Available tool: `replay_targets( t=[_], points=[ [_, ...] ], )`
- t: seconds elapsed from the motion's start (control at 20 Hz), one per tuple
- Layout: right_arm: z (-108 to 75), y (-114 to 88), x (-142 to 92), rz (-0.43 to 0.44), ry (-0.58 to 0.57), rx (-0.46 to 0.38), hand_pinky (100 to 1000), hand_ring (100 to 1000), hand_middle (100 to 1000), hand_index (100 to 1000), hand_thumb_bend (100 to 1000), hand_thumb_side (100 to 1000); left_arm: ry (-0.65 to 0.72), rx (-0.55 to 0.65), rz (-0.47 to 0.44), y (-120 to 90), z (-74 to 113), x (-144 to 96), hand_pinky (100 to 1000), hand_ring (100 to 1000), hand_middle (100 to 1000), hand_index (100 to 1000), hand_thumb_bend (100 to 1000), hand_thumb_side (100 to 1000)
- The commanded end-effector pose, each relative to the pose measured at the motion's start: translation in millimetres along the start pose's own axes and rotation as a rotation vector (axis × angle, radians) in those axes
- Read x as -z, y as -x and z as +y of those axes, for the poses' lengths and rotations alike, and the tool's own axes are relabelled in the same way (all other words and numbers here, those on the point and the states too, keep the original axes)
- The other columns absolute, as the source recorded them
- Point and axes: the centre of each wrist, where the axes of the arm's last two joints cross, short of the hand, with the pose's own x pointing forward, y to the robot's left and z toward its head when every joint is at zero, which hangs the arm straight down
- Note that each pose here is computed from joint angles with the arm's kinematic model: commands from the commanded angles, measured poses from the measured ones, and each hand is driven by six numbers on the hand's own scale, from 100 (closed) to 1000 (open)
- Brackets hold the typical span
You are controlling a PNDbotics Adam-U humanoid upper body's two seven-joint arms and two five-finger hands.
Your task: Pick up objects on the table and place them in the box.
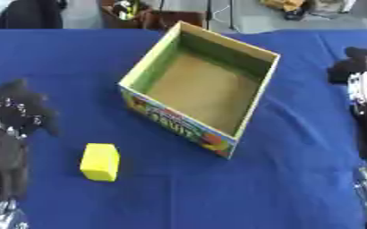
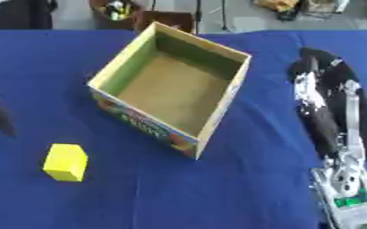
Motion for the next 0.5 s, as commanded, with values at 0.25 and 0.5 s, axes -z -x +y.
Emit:
replay_targets(
  t=[0.25, 0.5],
  points=[
    [-0.7, -3.9, 2.8, -0.018, -0.006, -0.004, 649, 635, 566, 739, 100, 593, 0.008, 0.001, -0.03, -7.2, -0.1, 4.0, 370, 530, 577, 787, 100, 1000],
    [-0.7, -3.9, 2.8, -0.016, -0.008, -0.005, 650, 636, 566, 739, 100, 594, 0.014, 0.003, -0.031, -7.5, -0.1, 4.6, 371, 531, 579, 788, 100, 1000]
  ],
)
